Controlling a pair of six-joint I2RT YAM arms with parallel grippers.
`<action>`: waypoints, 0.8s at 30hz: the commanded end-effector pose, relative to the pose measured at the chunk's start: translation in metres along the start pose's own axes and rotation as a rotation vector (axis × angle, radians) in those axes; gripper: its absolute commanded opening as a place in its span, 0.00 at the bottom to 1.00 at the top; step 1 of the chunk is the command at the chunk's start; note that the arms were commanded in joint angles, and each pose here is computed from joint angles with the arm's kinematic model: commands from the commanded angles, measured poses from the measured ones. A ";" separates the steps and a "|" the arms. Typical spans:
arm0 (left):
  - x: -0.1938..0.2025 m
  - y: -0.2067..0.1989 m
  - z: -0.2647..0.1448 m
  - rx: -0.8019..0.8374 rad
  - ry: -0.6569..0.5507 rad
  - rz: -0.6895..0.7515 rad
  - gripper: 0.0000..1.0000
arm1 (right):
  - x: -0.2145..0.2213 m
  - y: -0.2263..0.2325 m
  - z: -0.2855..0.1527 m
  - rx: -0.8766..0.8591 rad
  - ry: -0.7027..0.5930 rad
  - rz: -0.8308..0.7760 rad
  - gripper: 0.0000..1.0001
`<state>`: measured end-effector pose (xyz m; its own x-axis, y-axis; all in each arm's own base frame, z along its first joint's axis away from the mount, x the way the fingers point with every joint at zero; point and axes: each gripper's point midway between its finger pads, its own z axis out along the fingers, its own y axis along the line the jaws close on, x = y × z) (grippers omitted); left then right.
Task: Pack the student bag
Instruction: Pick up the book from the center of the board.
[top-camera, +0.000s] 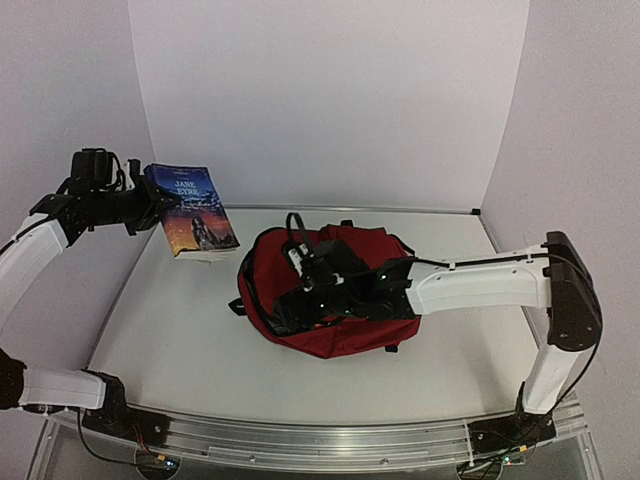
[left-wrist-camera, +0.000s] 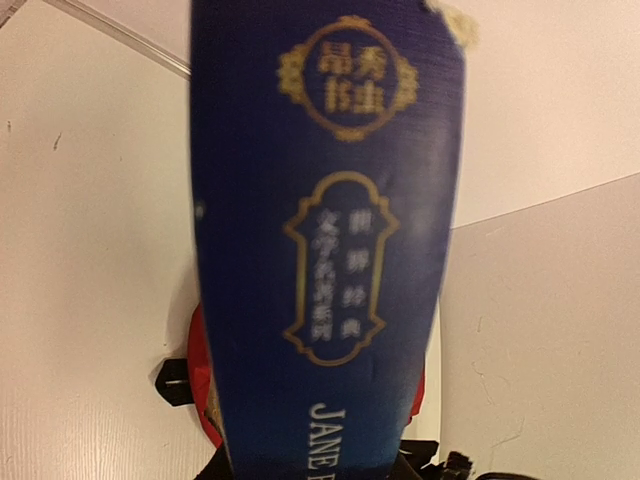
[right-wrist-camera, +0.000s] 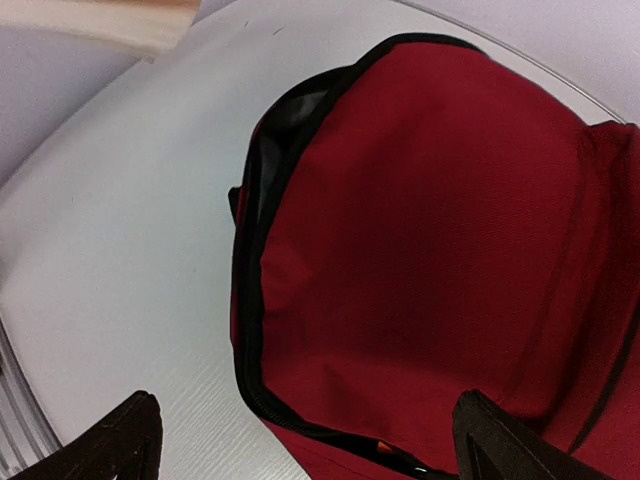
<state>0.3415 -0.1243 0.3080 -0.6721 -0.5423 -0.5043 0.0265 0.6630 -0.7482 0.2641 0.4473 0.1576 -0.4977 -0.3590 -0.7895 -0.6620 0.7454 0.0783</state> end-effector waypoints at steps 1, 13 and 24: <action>-0.024 -0.038 -0.036 0.096 -0.112 0.099 0.00 | 0.003 0.001 0.019 0.130 0.023 -0.229 0.98; -0.011 -0.034 -0.042 0.098 -0.081 0.084 0.00 | 0.027 -0.026 0.052 0.462 0.116 -0.608 0.98; -0.008 -0.034 -0.042 0.102 -0.068 0.081 0.00 | 0.005 -0.016 0.074 0.526 0.023 -0.609 0.98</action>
<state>0.3151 -0.1143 0.2962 -0.7077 -0.5324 -0.4644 -0.0391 0.6859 -0.7267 0.2982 0.4602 0.0885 -0.1753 -0.8254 -0.5366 -0.5610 0.5317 -0.6345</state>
